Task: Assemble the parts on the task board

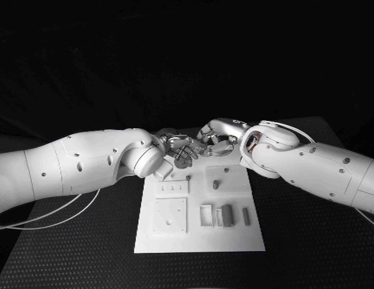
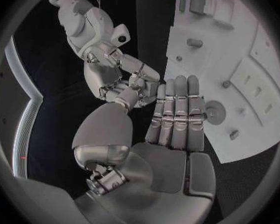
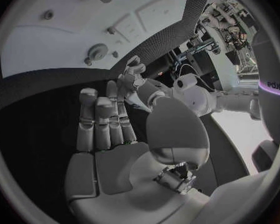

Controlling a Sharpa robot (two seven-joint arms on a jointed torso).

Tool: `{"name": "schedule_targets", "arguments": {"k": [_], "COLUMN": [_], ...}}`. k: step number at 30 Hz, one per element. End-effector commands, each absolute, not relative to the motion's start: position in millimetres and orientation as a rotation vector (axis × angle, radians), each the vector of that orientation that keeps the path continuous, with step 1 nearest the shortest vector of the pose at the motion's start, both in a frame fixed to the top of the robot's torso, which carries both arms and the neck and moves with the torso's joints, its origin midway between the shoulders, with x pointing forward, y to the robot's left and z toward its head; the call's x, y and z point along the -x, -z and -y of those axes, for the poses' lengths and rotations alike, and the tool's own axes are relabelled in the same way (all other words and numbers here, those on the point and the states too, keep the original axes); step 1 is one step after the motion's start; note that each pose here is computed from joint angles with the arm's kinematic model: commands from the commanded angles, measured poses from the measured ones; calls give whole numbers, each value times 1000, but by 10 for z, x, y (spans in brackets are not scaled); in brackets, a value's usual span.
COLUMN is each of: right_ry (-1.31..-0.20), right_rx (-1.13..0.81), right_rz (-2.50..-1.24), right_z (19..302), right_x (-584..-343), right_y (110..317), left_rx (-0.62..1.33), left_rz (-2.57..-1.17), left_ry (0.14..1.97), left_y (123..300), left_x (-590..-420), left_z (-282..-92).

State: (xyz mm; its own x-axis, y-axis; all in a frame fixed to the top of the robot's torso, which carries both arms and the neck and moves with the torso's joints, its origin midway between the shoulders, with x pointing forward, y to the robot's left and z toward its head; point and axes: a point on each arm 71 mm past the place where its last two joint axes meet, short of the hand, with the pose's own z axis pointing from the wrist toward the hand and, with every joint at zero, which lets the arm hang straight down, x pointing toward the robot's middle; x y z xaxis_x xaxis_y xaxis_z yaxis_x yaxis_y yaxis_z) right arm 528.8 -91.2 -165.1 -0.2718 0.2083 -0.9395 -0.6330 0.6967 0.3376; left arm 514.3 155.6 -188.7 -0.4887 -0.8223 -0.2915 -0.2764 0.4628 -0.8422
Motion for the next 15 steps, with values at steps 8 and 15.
{"name": "schedule_targets", "arguments": {"k": [8,15], "right_ry": [-865,-860], "right_rx": [388,390], "right_rz": [-1681,-1688], "right_z": [818,810], "right_x": [-5212,-5213], "right_y": [1679,1698], "left_rx": [917,920], "left_rz": [-1998,-2014], "left_ry": [1000,1014], "left_y": [1869,1873], "left_x": [-5138,-5122], "left_z": [-1513,-1485]}}
